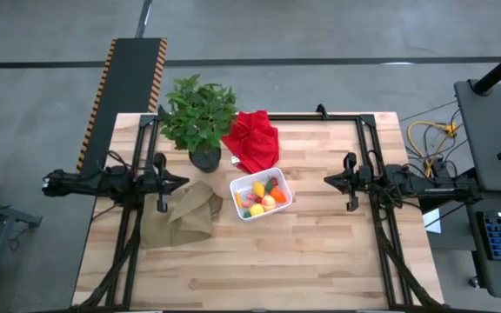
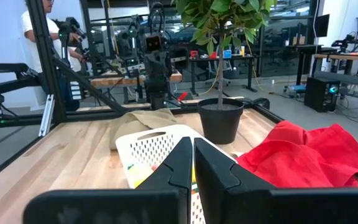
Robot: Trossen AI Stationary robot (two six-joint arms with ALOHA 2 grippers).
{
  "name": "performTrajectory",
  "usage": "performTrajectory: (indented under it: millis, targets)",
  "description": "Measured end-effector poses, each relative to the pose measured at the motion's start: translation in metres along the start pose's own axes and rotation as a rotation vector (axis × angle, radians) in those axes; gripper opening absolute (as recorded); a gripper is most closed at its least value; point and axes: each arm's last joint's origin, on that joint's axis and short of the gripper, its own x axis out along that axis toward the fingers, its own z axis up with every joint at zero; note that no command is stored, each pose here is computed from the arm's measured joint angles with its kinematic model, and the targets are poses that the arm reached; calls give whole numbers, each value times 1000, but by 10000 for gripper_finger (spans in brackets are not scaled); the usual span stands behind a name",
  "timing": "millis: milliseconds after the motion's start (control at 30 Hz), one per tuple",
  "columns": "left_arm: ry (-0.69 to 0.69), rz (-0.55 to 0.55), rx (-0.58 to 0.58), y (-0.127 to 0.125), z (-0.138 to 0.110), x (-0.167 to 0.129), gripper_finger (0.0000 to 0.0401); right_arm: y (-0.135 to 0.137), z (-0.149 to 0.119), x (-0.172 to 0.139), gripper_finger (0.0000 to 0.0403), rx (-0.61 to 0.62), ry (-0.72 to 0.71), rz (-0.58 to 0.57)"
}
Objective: Pick and placing Produce into tupperware
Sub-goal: Return to Home Position
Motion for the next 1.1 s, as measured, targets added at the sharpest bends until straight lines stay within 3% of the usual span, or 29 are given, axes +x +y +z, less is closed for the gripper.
performTrajectory:
  millis: [167,867,1100]
  targets:
    - [5,-89,-2,-4,-8,2,0,0,0,0,9,0,1,0]
    - [-18,-116,-7,-7,-15,5,0,1,-7,0,9,56,74,34]
    - [-21,-116,-6,-7,-15,5,0,1,-7,0,9,-45,70,30]
